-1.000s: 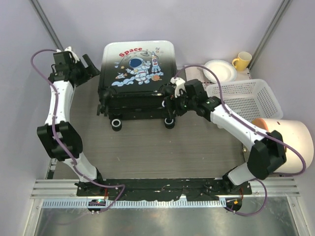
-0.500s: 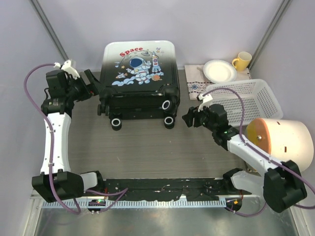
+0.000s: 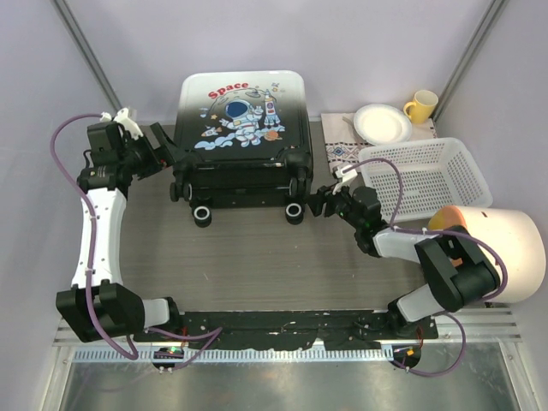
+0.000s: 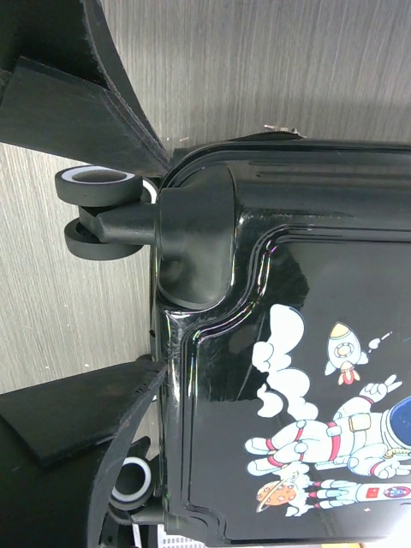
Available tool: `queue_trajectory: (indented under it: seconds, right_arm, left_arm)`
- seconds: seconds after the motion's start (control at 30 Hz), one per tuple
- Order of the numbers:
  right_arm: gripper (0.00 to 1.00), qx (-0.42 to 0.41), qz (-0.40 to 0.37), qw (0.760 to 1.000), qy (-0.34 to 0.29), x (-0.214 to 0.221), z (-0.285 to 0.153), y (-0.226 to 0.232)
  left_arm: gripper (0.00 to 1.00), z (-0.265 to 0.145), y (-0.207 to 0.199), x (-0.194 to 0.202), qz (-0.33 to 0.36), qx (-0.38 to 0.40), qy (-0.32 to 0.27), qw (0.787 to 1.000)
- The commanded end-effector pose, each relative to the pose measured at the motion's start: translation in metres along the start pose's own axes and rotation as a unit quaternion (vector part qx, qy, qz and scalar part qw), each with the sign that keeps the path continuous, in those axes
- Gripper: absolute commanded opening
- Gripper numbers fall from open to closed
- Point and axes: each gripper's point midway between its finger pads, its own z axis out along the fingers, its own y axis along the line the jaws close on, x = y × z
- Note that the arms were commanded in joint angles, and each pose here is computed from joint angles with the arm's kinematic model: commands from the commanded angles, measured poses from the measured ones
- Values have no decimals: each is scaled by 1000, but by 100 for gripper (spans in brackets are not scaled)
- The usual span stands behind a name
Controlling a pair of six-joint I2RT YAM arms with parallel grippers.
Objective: Open, take out, and arrange the luggage
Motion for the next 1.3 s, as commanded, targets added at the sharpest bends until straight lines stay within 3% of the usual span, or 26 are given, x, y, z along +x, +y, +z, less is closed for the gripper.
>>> queue_trajectory:
  seconds: [0.0, 0.2, 0.47, 0.57, 0.6, 0.73, 1.07, 1.27]
  right_arm:
    - [60, -49, -35, 995, -86, -41, 14, 19]
    - [59, -47, -54, 993, -96, -34, 24, 15]
    - [50, -16, -65, 992, -104, -34, 43, 1]
    - [32, -24, -66, 991, -114, -40, 43, 5]
    - [21, -25, -65, 991, -118, -42, 42, 6]
    - [1, -38, -80, 989, -120, -44, 32, 11]
    - [1, -82, -72, 989, -95, -39, 26, 21]
    - [1, -100, -61, 989, -86, -38, 26, 27]
  left_arm:
    - [92, -2, -7, -15, 9, 10, -17, 1000]
    - [93, 2, -2, -11, 12, 3, -4, 1000]
    - [93, 3, 3, -6, 15, -6, 5, 1000]
    - [93, 1, 6, -6, 25, -15, 7, 1000]
    - [93, -1, 7, -3, 25, -19, 12, 999]
    - [94, -14, 5, 6, 37, -22, 26, 999]
    - [94, -24, -5, 66, 96, 10, 101, 990]
    - [90, -9, 7, 76, 125, -43, 103, 986]
